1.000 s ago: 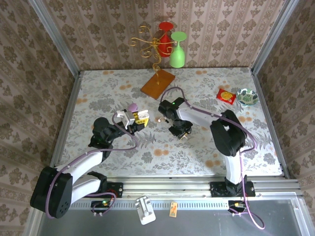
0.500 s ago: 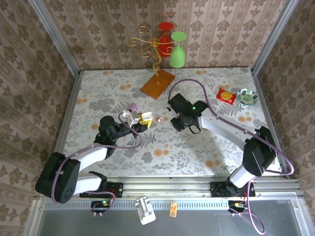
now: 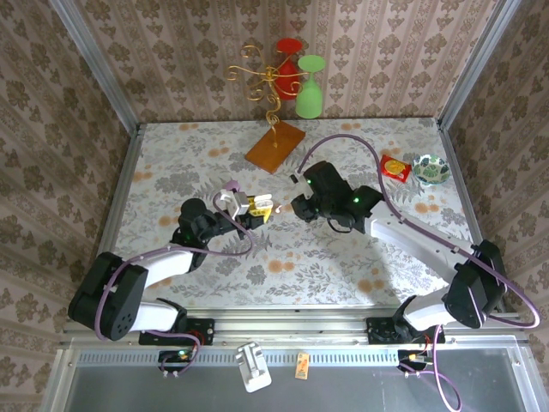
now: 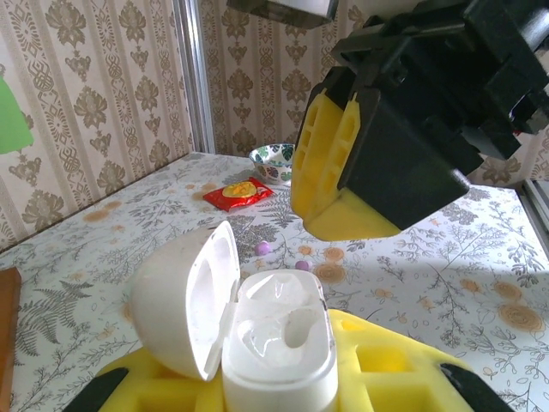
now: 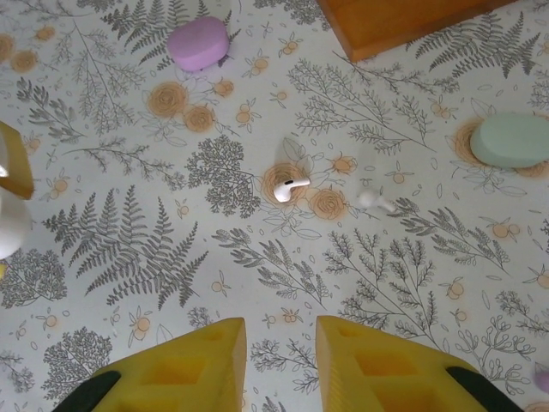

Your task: Insert the wireless bluetooth earbuds into the charging case

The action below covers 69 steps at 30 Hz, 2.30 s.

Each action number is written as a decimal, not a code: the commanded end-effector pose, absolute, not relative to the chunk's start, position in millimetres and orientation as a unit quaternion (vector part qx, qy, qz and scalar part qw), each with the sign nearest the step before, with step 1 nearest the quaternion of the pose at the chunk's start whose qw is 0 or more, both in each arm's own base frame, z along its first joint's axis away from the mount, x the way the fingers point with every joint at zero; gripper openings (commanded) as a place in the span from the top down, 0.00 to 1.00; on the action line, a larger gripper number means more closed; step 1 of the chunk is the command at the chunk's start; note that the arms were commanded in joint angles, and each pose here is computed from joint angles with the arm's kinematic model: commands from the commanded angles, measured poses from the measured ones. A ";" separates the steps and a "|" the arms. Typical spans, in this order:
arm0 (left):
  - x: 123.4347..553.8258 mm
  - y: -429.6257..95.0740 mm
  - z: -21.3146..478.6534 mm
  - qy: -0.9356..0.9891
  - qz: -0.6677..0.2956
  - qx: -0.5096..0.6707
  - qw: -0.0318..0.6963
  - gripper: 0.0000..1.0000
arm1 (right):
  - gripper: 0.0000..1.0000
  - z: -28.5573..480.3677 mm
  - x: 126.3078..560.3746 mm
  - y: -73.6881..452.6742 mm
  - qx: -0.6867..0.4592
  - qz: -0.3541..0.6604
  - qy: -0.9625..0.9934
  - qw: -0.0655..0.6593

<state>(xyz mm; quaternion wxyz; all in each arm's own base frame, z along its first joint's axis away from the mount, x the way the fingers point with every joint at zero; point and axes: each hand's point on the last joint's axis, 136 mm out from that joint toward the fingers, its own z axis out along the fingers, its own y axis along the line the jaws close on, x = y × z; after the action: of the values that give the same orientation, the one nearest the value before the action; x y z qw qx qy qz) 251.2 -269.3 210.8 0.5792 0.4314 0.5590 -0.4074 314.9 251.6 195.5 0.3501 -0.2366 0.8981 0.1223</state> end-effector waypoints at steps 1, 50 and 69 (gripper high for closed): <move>253.4 -265.2 230.9 0.540 -0.401 0.427 0.605 1.00 | 0.69 184.9 319.4 239.6 -0.214 0.091 0.916 0.327; 261.4 -241.6 226.0 0.561 -0.380 0.394 0.621 1.00 | 0.56 21.8 532.9 205.0 -0.140 -0.053 0.962 0.228; 256.6 -239.2 231.3 0.556 -0.379 0.393 0.626 1.00 | 0.72 21.4 516.7 199.3 -0.145 -0.053 0.968 0.198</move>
<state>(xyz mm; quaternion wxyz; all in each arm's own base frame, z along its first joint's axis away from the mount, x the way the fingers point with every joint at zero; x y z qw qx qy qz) 260.4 -242.1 222.5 0.6157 0.3960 0.5680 -0.3760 533.5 209.8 25.4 0.2319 -0.1407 0.9616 -0.0409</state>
